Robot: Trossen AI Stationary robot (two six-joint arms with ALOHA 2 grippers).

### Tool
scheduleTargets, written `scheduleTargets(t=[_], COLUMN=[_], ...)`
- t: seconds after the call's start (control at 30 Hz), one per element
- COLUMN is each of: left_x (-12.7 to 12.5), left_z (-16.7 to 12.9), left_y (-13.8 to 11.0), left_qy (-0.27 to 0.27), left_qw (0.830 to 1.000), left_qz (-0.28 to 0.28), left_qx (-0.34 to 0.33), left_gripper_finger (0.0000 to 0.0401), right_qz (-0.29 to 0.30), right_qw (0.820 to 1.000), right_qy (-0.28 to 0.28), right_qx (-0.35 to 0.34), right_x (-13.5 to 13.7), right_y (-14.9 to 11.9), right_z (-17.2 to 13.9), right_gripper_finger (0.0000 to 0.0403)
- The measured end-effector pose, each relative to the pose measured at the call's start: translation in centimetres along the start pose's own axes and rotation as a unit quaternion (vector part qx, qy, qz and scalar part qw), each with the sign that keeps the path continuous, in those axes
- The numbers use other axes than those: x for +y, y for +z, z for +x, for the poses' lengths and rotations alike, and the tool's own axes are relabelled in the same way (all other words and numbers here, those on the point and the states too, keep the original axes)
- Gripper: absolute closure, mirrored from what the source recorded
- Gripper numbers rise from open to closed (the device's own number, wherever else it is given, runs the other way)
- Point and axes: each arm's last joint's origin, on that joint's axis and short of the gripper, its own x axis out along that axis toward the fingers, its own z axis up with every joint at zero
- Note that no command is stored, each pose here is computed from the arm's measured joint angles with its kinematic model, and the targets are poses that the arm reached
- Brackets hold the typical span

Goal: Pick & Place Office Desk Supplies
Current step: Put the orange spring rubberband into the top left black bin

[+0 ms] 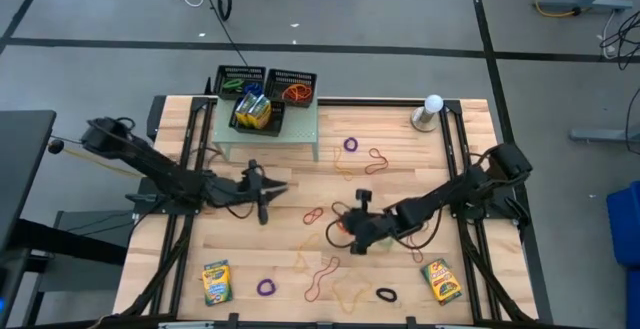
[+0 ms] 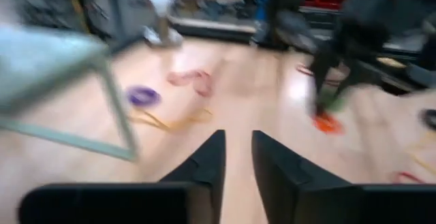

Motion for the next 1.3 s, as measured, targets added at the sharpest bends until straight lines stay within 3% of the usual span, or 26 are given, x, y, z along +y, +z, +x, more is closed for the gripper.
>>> scheduleTargets(t=[0.13,0.2,0.37,0.5,0.73,0.9,1.2,1.3], left_x=[-1.0,-1.4,-2.8,-4.2,-5.1,-4.9,-5.7,-5.7], left_z=[1.6,2.3,4.2,6.7,9.7,10.1,9.6,8.7], left_y=[-1.8,-2.4,-2.9,-3.3,-2.7,-2.4,-2.3,-1.8], left_qy=[-0.021,-0.03,-0.055,-0.052,-0.021,-0.006,-0.01,0.003], left_qw=[0.997,0.994,0.986,0.987,0.986,0.986,0.99,0.99], left_qz=[-0.07,-0.096,-0.123,-0.117,-0.11,-0.107,-0.04,-0.02], left_qx=[-0.01,-0.033,-0.096,-0.102,-0.126,-0.131,-0.132,-0.137], left_gripper_finger=[0.0275,0.0252,0.02,0.0167,0.0153,0.0196,0.0374,0.0384], right_qz=[0.02,0.028,0.049,0.061,0.075,0.086,0.084,0.083], right_qw=[0.992,0.987,0.978,0.973,0.968,0.965,0.965,0.965], right_qy=[-0.107,-0.134,-0.158,-0.166,-0.163,-0.154,-0.144,-0.141], right_qx=[-0.058,-0.084,-0.126,-0.151,-0.173,-0.193,-0.202,-0.203], right_x=[-1.2,-1.5,-1.5,-1.4,-1.1,-0.5,0.1,0.3], right_y=[1.2,1.8,2.7,3.2,3.6,3.8,3.9,3.9], right_z=[-0.3,-0.2,-0.4,-0.7,-1.0,-1.4,-1.8,-1.9], right_gripper_finger=[0.0379,0.0384,0.0382,0.038,0.0379,0.0379,0.0373,0.0352])
